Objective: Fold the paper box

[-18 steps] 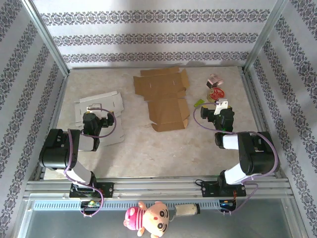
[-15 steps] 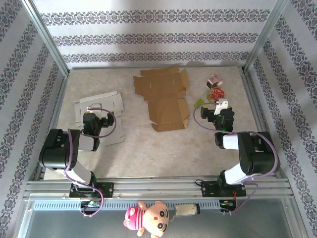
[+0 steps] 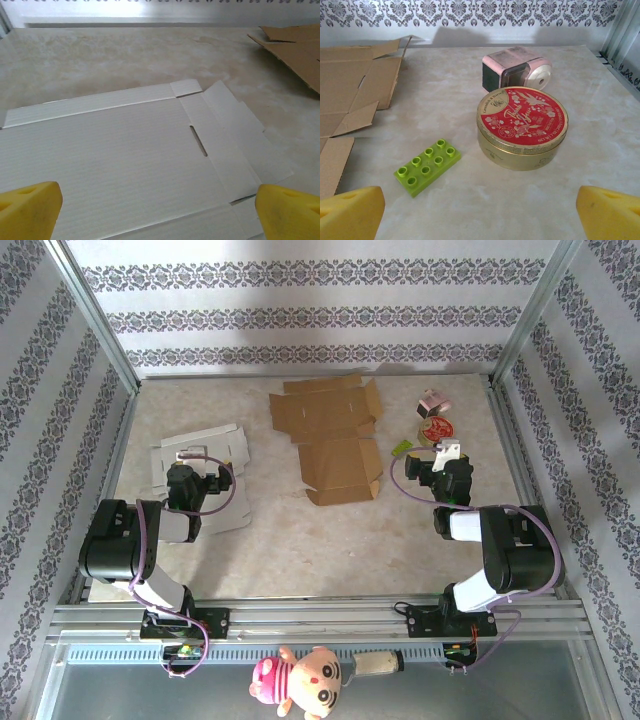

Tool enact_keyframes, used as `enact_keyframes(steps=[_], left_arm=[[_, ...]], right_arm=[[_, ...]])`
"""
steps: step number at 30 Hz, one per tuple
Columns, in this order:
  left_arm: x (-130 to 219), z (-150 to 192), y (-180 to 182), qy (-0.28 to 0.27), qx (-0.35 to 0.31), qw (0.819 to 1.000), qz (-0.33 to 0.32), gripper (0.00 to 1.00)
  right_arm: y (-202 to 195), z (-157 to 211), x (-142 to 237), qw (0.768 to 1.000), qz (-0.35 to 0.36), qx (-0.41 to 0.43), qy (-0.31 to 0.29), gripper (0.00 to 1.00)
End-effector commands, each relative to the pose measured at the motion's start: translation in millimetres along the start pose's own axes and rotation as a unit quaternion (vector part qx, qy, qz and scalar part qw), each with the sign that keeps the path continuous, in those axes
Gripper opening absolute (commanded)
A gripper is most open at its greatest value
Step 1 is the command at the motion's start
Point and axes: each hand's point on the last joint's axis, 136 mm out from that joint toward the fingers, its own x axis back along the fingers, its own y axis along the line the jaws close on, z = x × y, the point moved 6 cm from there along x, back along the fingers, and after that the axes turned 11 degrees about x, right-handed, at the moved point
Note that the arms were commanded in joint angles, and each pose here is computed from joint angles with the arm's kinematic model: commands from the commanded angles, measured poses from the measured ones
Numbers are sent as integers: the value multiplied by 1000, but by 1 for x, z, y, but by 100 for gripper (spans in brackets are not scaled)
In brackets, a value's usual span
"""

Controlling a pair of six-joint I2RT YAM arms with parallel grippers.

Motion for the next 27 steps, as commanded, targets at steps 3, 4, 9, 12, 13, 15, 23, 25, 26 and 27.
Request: enact_keyframes(steps=[3,4,9,12,13,15,23,25,26,27], left_arm=[[10,-4,8,-44,14,999,-25,99],[13,-5,8,-55,15,998,-26,99],[37,-32,7,-90,19,994,-52,99],[52,-67,-3,-53,86,993,-60,99],[55,-79,-12,-31,136,989,-41,99],[55,-94,-38,27,217,976,22,99],[63,-64,-228,320,111,909,243,99],[73,-54,-257,341,100,892,282,99],[75,-51,-265,343,104,886,293,99],[77,-49,-270,346,110,881,302,99]], right_arm=[[-6,-22,8,1000,9,-12,9,98],[-8,-29,12,1000,12,-16,13,98],[-9,-79,45,991,-19,-129,10,97],[13,-106,49,974,-119,-178,79,96],[21,-115,46,964,-153,-188,106,96],[35,-131,37,946,-213,-196,148,96],[45,-162,-55,928,-240,-154,238,98],[47,-159,-87,927,-235,-151,252,98],[48,-158,-101,927,-229,-150,257,98],[51,-154,-116,927,-228,-144,261,98]])
